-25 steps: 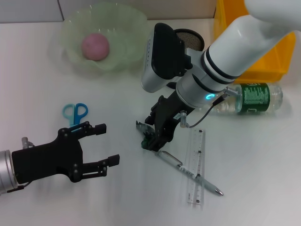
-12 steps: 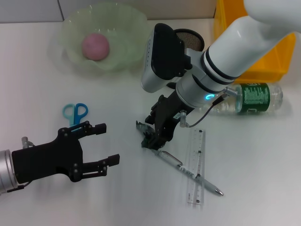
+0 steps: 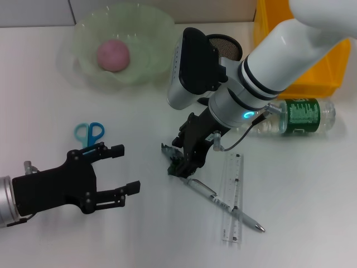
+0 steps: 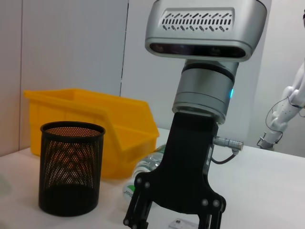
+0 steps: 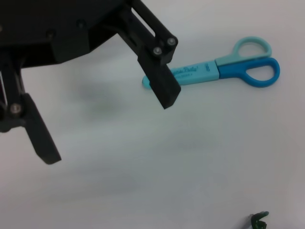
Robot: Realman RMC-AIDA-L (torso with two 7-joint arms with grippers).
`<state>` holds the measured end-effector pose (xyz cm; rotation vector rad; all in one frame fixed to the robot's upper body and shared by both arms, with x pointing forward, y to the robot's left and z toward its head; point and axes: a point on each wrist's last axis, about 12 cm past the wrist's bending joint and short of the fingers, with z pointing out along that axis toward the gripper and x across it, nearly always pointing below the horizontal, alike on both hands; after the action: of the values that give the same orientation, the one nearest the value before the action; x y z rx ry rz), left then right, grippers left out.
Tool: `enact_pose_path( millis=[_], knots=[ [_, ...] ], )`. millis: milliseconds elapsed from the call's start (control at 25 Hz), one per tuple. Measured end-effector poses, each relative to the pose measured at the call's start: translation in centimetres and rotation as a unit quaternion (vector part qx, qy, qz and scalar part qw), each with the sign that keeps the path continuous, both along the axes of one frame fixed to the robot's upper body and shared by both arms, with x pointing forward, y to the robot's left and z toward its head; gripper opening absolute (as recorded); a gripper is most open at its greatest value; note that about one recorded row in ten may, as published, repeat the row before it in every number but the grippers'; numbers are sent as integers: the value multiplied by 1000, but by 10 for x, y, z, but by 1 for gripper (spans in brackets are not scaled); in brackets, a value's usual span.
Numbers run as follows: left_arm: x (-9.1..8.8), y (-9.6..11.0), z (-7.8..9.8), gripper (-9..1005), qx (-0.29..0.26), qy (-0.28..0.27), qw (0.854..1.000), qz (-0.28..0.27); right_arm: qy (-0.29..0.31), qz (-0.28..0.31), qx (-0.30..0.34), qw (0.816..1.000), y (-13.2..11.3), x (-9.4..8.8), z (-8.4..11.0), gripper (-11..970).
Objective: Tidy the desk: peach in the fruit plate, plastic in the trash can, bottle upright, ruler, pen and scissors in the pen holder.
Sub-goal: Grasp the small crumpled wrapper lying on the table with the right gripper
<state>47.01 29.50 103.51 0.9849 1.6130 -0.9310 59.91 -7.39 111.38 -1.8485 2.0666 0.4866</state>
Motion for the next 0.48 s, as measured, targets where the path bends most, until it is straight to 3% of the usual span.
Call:
enact_pose_path(
  millis=[440, 480],
  knots=[
    [1, 0, 1, 845, 1, -2, 1000, 0, 5, -7, -4, 1000, -2, 1, -3, 613],
    [1, 0, 1, 845, 1, -2, 1000, 0, 5, -7, -4, 1000, -2, 1, -3, 566]
  ],
)
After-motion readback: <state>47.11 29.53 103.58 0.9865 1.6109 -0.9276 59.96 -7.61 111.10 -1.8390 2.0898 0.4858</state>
